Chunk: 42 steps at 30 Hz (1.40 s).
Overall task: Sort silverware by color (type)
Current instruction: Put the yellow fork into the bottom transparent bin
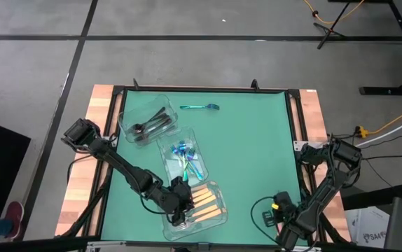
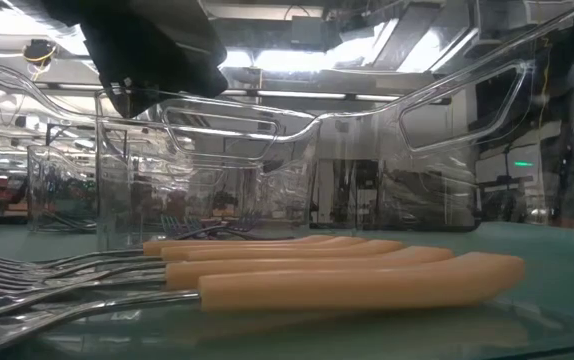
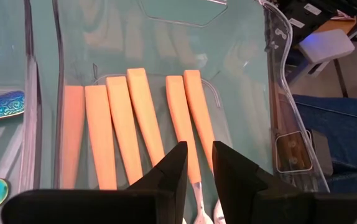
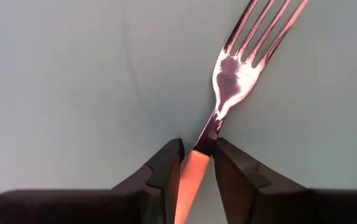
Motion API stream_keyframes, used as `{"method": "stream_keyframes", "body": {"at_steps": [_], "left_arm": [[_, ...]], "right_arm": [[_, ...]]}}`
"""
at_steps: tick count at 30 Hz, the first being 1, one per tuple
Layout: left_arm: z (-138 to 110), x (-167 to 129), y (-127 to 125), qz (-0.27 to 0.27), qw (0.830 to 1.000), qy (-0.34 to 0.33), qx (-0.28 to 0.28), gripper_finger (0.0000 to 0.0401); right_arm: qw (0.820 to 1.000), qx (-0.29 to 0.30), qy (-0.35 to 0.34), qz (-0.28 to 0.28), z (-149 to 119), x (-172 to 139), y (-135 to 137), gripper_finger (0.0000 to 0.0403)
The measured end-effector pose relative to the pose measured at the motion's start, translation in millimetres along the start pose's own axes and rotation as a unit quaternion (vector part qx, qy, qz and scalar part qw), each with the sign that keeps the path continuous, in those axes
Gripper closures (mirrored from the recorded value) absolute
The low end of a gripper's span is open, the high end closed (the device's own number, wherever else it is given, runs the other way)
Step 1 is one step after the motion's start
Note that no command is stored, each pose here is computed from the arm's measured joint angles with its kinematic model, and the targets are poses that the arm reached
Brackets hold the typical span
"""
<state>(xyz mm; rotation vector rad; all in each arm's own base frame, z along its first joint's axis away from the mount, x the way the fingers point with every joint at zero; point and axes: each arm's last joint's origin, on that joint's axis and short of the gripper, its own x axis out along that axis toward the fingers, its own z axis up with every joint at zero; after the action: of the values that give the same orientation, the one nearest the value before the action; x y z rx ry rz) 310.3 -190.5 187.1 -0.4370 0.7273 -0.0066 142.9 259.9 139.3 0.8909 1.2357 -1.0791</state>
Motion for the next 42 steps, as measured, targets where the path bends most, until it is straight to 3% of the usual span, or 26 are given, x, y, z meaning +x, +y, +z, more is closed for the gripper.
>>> {"method": "stream_keyframes", "body": {"at_steps": [11, 22, 30, 39, 42], "left_arm": [[0.1, 0.0, 0.1, 0.0, 1.0, 0.0, 0.0, 0.0332], [0.1, 0.0, 0.1, 0.0, 1.0, 0.0, 0.0, 0.0332], [0.1, 0.0, 0.1, 0.0, 1.0, 0.0, 0.0, 0.0332], [0.1, 0.0, 0.1, 0.0, 1.0, 0.0, 0.0, 0.0332], [0.1, 0.0, 0.1, 0.0, 1.0, 0.0, 0.0, 0.0332]], "right_arm": [[0.984, -0.175, -0.002, 0.004, 0.2, -0.1, 0.9, 0.0308], [0.983, -0.182, -0.004, -0.003, 1.1, -0.7, 0.3, 0.0308], [0.969, -0.248, -0.001, 0.002, 0.4, -0.4, 1.0, 0.0309], [0.967, -0.254, -0.008, 0.011, 0.3, -0.7, 1.8, 0.039], [0.967, -0.255, -0.016, 0.016, 0.4, -0.7, 2.0, 0.0392]]}}
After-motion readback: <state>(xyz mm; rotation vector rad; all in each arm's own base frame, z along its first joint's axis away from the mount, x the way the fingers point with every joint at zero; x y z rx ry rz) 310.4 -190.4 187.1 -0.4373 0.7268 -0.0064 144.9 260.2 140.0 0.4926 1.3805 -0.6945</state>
